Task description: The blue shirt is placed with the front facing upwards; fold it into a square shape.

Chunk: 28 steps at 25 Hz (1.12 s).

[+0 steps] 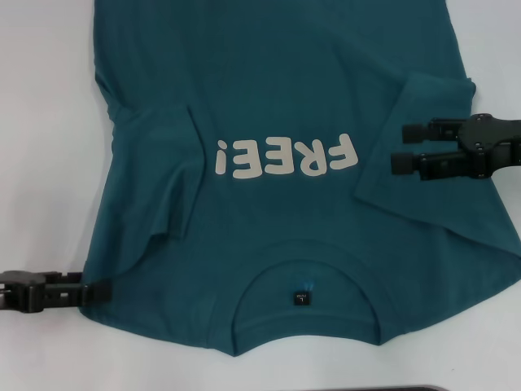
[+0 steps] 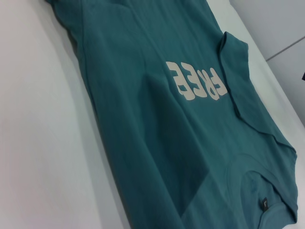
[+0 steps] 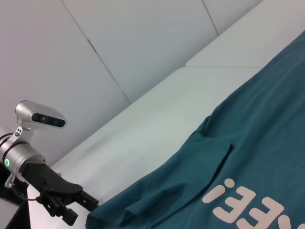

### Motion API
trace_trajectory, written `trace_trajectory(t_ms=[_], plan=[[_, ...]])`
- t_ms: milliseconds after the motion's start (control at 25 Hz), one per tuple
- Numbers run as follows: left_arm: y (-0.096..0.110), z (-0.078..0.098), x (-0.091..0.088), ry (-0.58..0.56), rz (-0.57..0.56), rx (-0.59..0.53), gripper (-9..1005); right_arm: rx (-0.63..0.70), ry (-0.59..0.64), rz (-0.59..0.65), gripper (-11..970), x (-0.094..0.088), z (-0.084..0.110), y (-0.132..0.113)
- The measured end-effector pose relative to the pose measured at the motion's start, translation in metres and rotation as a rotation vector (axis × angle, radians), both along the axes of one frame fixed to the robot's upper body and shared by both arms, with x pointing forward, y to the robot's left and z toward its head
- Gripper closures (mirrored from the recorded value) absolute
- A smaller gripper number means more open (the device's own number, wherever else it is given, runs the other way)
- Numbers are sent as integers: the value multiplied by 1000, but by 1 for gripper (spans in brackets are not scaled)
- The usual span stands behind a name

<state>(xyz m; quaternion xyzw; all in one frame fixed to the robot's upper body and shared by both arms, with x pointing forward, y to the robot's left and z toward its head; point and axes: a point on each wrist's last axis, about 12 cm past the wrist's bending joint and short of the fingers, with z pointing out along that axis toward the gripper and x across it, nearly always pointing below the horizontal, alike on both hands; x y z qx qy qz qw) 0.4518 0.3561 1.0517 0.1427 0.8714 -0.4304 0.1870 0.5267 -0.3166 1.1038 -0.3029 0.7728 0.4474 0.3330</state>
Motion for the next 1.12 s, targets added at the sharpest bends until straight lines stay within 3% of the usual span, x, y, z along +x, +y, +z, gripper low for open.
trace_trajectory(t_ms=[360,1120], plan=[[8,2,-2,13,14,15,113,0,0,-3,35,0,0,0],[-3,2,8,5,-27,21,115,6,-3,-13,45,0,0,-2]])
